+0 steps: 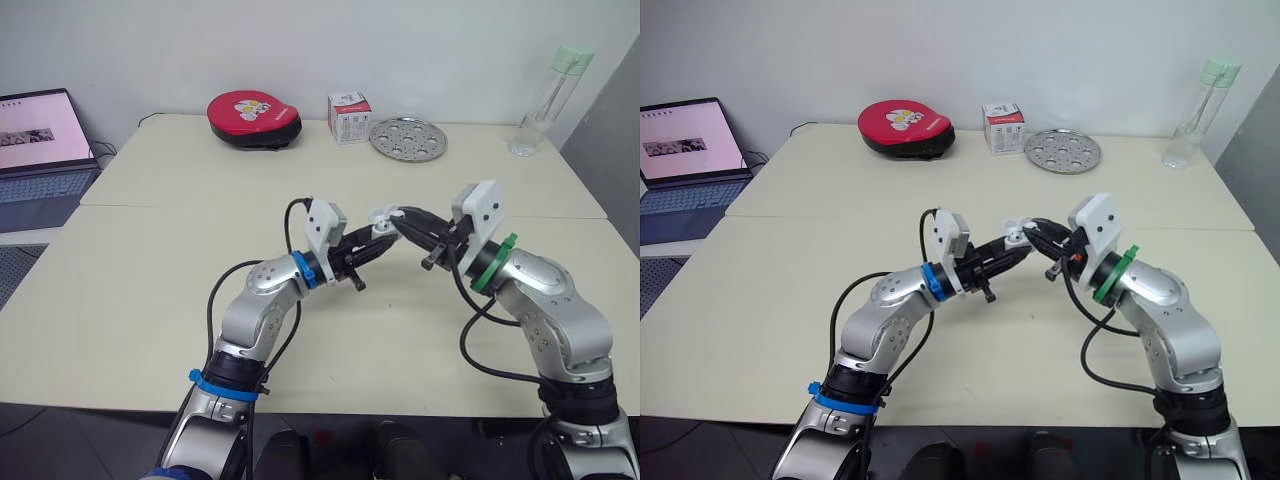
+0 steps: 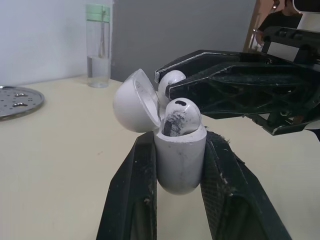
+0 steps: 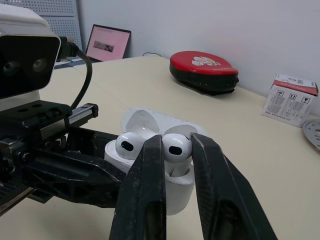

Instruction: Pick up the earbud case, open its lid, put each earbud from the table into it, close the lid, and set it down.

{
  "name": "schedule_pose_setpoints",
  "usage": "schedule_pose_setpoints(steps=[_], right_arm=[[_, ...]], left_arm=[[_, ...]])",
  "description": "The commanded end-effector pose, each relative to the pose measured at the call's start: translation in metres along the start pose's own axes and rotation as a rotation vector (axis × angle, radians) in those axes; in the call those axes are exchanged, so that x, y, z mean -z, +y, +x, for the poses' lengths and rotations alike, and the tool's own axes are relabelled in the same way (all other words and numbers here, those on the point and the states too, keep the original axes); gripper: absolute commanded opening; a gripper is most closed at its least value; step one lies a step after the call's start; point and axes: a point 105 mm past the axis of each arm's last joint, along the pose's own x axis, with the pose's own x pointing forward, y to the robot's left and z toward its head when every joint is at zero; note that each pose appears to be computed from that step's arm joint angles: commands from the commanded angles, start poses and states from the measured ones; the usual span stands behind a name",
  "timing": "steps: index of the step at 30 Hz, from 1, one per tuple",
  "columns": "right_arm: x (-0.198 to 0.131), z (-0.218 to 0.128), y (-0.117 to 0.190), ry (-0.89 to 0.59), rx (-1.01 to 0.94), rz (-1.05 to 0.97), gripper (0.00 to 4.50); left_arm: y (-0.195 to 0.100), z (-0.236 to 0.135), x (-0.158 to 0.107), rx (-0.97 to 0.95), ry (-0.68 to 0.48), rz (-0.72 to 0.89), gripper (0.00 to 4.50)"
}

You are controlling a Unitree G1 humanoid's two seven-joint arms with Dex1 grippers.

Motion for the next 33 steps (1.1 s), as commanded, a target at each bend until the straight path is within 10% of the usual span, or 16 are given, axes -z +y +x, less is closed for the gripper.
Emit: schedule_pose_setpoints(steps=[1, 20, 27, 33], right_arm=[[-0.001, -0.004, -0.001, 0.001, -0.010, 0.001, 1.77], [0.006, -0.062, -0.024, 0.203, -0.086, -0.005, 2.06], [0.013, -0.032, -0.053, 0.197, 0.037, 0.240, 0.03], [-0.006, -0.013, -0.017, 0.189, -0.236, 0.361, 0.03]], left_arm=[[-0.007, 0.002, -0.020, 0.029, -0.065, 0.047, 0.76], [-0.006, 0.000, -0.014, 0.071, -0.041, 0.046, 0.76], [-0.038, 0.000, -0.013, 0.293, 0.043, 0.048, 0.76], [-0.040, 0.001, -0.012, 0.329, 0.079, 0.057, 0.76]])
